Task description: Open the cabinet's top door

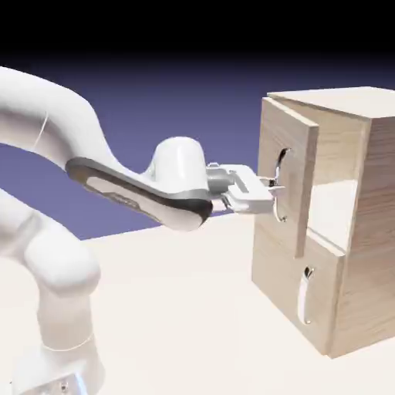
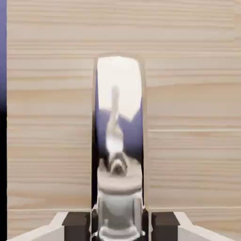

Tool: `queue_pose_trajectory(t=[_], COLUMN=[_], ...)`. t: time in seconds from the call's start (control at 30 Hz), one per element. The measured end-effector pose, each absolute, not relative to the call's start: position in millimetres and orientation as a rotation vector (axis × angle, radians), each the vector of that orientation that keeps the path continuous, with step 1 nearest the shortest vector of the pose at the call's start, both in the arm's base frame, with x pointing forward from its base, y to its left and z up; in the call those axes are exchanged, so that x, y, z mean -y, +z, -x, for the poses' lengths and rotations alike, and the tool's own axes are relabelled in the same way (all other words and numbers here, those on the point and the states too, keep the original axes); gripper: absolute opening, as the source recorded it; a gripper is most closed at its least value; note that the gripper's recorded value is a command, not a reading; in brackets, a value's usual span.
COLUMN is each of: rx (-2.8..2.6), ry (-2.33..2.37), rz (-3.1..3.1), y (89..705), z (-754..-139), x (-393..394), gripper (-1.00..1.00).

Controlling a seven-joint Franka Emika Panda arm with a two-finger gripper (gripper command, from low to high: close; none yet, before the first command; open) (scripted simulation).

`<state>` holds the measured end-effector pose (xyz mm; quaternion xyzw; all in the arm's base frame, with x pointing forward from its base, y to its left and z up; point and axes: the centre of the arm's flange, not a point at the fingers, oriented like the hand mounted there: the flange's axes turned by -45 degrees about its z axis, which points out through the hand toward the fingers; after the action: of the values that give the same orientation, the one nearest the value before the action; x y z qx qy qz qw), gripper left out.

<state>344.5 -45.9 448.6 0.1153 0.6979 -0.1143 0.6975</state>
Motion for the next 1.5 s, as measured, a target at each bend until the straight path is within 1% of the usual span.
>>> queue_pose_trajectory(t=[0.4,0.9,1.23,1.5], rx=[-1.531,-1.482,-1.415,-1.341], ry=[-0.42,-0.618,-0.81,-0.977], rz=[-0.421,-0.618,-0.81,-0.977], y=[448.7,448.6,448.6,448.6], z=[-301.3,-265.2,-249.1,-251.8], x=[-7.4,-82.1,-162.2,-234.1], gripper=[-1.0,-1.0,-1.0,-1.0])
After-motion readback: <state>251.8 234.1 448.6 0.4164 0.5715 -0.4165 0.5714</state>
